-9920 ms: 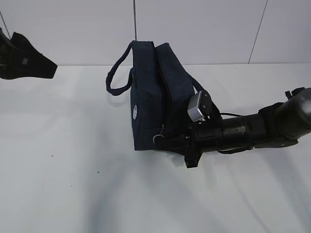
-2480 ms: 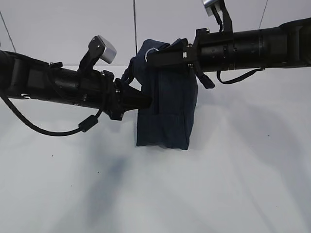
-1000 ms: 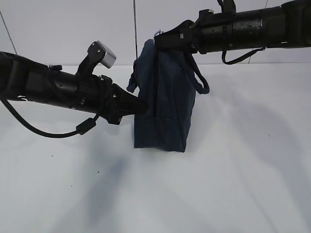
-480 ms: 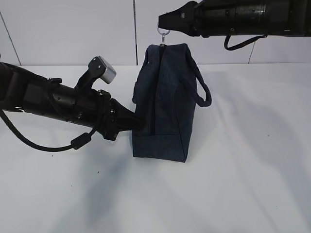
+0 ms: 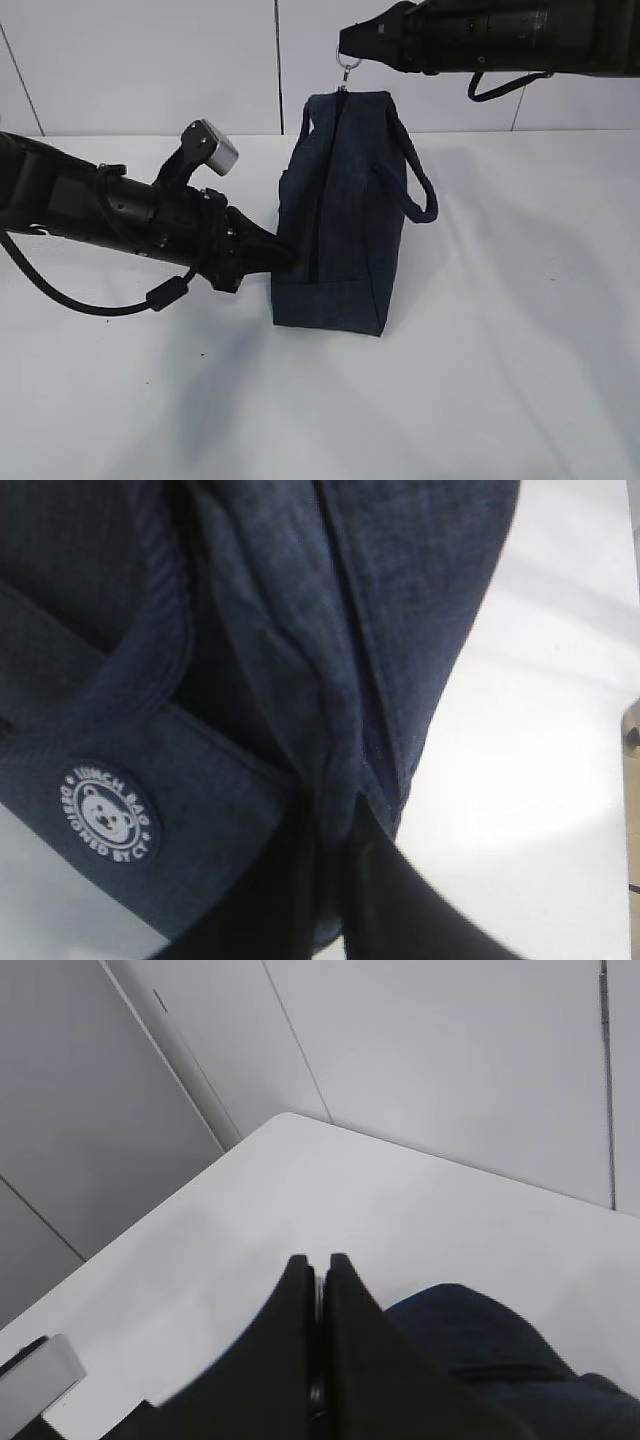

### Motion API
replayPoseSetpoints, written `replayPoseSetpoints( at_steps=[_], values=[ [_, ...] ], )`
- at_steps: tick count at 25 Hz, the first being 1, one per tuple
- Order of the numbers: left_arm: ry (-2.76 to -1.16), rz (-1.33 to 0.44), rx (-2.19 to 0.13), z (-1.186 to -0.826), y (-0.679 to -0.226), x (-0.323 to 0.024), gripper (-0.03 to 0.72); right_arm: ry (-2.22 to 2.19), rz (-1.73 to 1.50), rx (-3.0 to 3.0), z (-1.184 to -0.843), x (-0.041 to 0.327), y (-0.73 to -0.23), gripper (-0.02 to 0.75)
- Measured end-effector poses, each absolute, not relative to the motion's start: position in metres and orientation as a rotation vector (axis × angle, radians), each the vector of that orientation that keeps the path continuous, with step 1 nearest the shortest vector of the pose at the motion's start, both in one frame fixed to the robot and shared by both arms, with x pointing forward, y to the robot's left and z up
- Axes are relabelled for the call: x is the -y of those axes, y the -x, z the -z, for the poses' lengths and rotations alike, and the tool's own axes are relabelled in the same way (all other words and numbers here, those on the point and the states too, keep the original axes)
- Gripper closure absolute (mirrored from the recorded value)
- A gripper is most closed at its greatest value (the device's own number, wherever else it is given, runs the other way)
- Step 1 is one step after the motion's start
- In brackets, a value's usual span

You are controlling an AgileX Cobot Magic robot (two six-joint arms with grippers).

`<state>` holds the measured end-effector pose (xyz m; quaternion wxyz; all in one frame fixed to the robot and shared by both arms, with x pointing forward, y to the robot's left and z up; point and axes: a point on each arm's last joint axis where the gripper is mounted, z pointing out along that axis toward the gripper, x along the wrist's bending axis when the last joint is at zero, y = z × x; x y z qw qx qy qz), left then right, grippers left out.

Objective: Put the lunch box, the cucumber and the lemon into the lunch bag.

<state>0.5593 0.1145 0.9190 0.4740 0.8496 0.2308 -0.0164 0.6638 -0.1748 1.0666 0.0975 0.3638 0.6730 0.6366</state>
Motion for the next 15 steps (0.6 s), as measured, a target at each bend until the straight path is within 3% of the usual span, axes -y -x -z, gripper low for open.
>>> replayPoseSetpoints(
  at_steps=[15],
  values=[
    [-2.097,0.169,-0.569,-0.915,-0.548,-0.114,0.691,-1.153,-1.777,-1.903,-1.049,0.197,-0.684,0.738]
  ],
)
